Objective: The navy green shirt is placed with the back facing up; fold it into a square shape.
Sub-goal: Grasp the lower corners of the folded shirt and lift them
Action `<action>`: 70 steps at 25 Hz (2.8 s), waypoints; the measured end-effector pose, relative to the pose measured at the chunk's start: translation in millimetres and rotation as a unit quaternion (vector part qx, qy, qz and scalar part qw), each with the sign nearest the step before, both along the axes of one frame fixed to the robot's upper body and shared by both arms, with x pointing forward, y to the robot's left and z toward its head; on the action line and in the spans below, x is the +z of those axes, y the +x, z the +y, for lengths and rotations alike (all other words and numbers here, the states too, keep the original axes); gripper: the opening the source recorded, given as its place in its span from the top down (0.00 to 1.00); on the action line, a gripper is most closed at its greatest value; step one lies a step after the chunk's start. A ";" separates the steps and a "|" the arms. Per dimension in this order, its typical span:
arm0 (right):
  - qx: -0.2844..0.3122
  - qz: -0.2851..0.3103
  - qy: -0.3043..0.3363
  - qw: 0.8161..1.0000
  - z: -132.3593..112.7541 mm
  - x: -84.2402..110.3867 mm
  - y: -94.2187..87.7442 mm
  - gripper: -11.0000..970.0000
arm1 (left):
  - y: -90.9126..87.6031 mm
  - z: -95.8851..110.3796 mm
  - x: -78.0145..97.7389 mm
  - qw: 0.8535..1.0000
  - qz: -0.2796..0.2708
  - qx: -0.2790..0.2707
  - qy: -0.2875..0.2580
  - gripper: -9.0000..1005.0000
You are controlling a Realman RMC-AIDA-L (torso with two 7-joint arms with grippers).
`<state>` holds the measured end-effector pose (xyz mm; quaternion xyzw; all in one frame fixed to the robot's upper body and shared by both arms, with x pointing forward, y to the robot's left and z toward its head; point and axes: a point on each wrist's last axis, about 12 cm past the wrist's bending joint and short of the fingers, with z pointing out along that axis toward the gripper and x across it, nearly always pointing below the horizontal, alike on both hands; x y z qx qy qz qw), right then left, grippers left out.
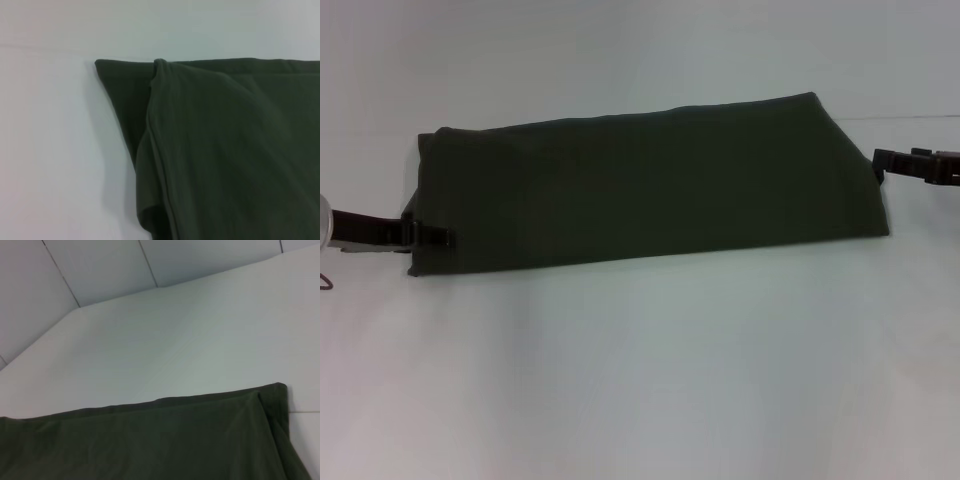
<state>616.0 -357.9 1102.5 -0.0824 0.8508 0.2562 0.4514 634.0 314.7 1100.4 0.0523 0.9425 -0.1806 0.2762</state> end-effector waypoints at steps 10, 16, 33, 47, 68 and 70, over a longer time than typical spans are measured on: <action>0.000 0.000 0.001 1.000 0.9 0.1 0.5 0.20 | -4.3 -7.9 -3.8 1.000 0.021 -0.019 -0.013 0.30; 0.000 0.002 0.002 1.000 1.7 -1.2 -0.1 0.20 | -3.4 -5.9 -3.4 1.000 0.016 -0.012 -0.013 0.34; 0.001 0.004 0.004 1.000 1.0 -2.8 -2.5 0.20 | -3.2 -4.8 -6.4 1.000 0.012 -0.006 -0.004 0.63; -0.008 0.008 0.011 1.000 -1.9 -2.4 -3.4 0.20 | -1.4 -7.6 -7.5 1.000 0.006 -0.007 0.000 0.99; -0.017 0.122 -0.013 0.992 -2.4 16.8 11.4 0.21 | -0.7 -10.4 -7.8 1.000 0.004 -0.022 0.014 0.99; -0.017 0.125 -0.018 0.992 -1.4 16.2 12.2 0.21 | -1.1 -10.3 -8.2 1.000 0.004 -0.023 0.015 0.99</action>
